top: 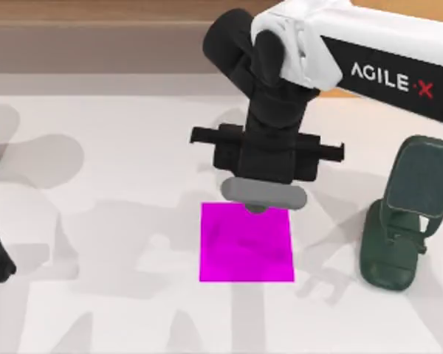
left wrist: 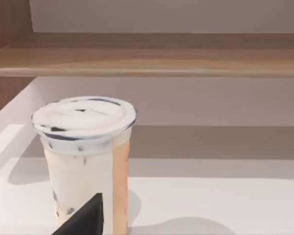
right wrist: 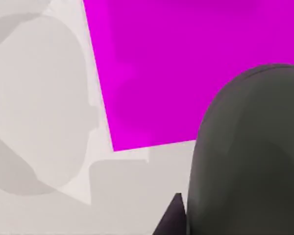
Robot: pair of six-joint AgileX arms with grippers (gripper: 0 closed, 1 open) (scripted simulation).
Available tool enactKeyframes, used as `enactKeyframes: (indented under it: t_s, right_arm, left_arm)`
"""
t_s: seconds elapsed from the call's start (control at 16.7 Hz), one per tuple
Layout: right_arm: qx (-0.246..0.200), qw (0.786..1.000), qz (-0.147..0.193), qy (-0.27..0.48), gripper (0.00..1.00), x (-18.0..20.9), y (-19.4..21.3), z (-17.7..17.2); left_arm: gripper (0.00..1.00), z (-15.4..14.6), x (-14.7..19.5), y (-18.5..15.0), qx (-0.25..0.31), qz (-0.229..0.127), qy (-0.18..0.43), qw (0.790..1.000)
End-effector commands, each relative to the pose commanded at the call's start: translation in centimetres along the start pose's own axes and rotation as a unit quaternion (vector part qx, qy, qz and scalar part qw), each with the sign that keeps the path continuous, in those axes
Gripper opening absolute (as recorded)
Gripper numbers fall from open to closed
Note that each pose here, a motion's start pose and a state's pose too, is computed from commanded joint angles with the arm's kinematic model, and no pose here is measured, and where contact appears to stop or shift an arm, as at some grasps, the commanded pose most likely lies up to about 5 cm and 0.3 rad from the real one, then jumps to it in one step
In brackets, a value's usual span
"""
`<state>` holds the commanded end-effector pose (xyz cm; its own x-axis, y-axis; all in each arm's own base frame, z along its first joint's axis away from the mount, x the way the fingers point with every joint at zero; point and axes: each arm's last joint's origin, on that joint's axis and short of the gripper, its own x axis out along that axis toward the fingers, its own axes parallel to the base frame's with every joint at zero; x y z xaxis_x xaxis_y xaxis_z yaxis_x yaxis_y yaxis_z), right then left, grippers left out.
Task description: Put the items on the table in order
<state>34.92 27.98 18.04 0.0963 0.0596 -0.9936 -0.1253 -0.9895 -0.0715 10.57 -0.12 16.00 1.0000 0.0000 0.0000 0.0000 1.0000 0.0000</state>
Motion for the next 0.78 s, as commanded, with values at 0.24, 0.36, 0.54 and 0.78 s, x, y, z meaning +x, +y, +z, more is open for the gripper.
enactKeyframes:
  t_s: [0.24,0.36,0.54,0.78]
  right_arm:
    - [-0.058,0.997,0.034,-0.039,0.0,3.4,-1.9,3.2]
    - [-0.058,0.997,0.034,-0.039,0.0,3.4,-1.9,3.2]
    - [-0.055,0.997,0.033,-0.038,0.0,3.4,-1.8,3.1]
    - [-0.058,0.997,0.034,-0.038,0.0,4.3,-1.8,3.3]
  left_arm:
    - [1.0,0.0,0.0,0.0,0.0,0.0,0.0,1.0]
    - [1.0,0.0,0.0,0.0,0.0,0.0,0.0,1.0]
    - [1.0,0.0,0.0,0.0,0.0,0.0,0.0,1.0]
    - [1.0,0.0,0.0,0.0,0.0,0.0,0.0,1.0]
